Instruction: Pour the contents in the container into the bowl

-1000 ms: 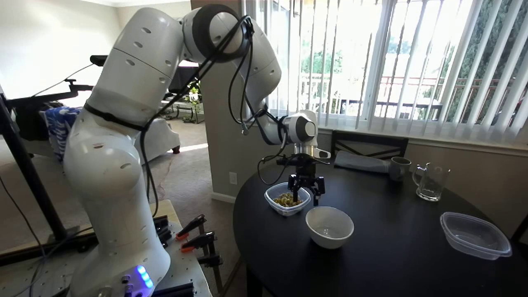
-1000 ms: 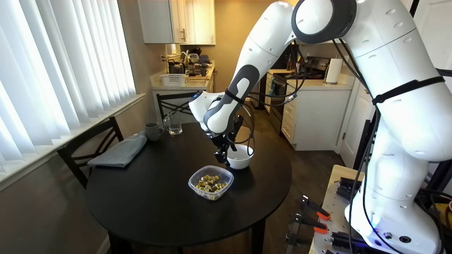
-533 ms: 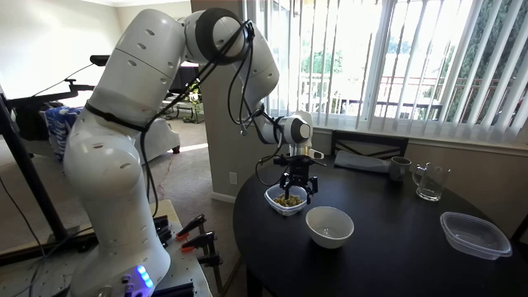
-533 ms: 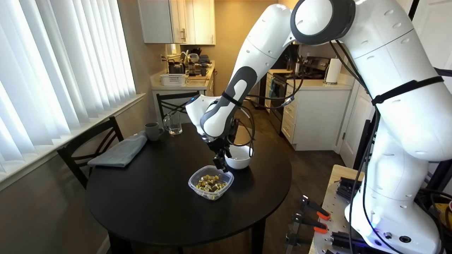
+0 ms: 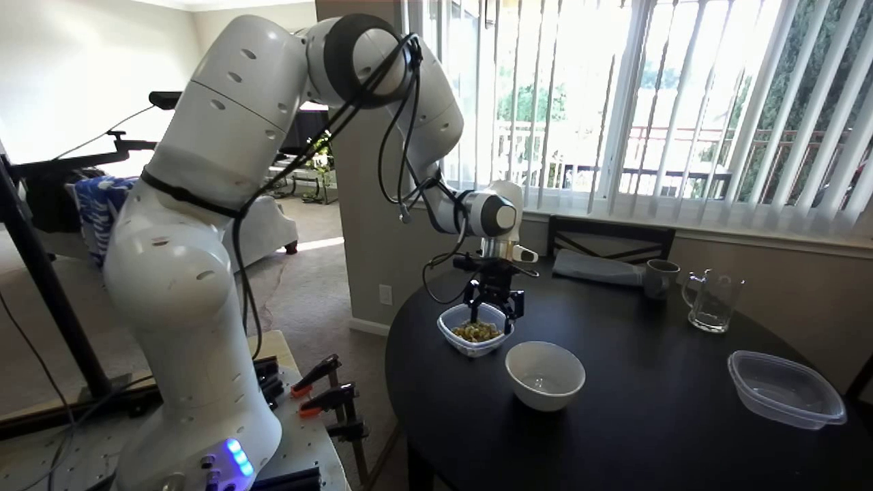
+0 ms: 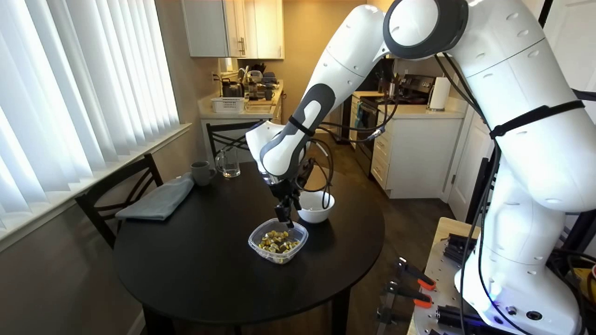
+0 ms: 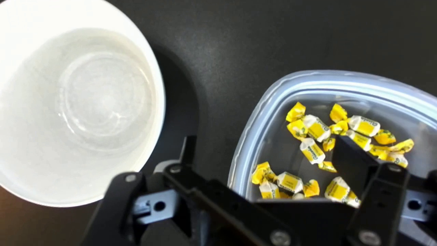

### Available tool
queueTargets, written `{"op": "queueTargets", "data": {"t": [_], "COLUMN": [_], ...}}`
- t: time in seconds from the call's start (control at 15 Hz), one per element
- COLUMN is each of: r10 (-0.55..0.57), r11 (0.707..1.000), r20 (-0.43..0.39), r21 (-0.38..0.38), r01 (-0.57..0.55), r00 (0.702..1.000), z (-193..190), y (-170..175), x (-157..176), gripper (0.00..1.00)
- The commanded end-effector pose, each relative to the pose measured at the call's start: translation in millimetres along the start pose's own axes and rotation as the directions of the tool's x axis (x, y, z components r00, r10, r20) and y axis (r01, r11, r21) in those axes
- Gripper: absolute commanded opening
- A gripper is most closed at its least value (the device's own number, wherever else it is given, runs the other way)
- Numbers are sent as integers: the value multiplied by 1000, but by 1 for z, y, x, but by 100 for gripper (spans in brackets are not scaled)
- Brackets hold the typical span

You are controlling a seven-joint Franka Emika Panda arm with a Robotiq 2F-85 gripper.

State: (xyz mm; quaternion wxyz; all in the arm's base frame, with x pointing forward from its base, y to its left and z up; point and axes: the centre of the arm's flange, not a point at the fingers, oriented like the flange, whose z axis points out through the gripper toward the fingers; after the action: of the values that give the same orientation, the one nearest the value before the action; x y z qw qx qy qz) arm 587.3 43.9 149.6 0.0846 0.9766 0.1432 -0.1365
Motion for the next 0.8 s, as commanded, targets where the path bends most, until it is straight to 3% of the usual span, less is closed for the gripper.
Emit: {"op": "queueTargets", "data": {"t": [0.0, 0.4, 0.73], "r10": [20, 83, 157], "r11": [999, 992, 980], "r20": [-78, -76, -66], "r21": [42, 99, 135], "r01": [-16, -75, -147], "r00": [997, 994, 985], "z": [-3, 22, 42], "y": [3, 5, 8], "x": [19, 60, 69], "gripper": [100, 100, 100]}}
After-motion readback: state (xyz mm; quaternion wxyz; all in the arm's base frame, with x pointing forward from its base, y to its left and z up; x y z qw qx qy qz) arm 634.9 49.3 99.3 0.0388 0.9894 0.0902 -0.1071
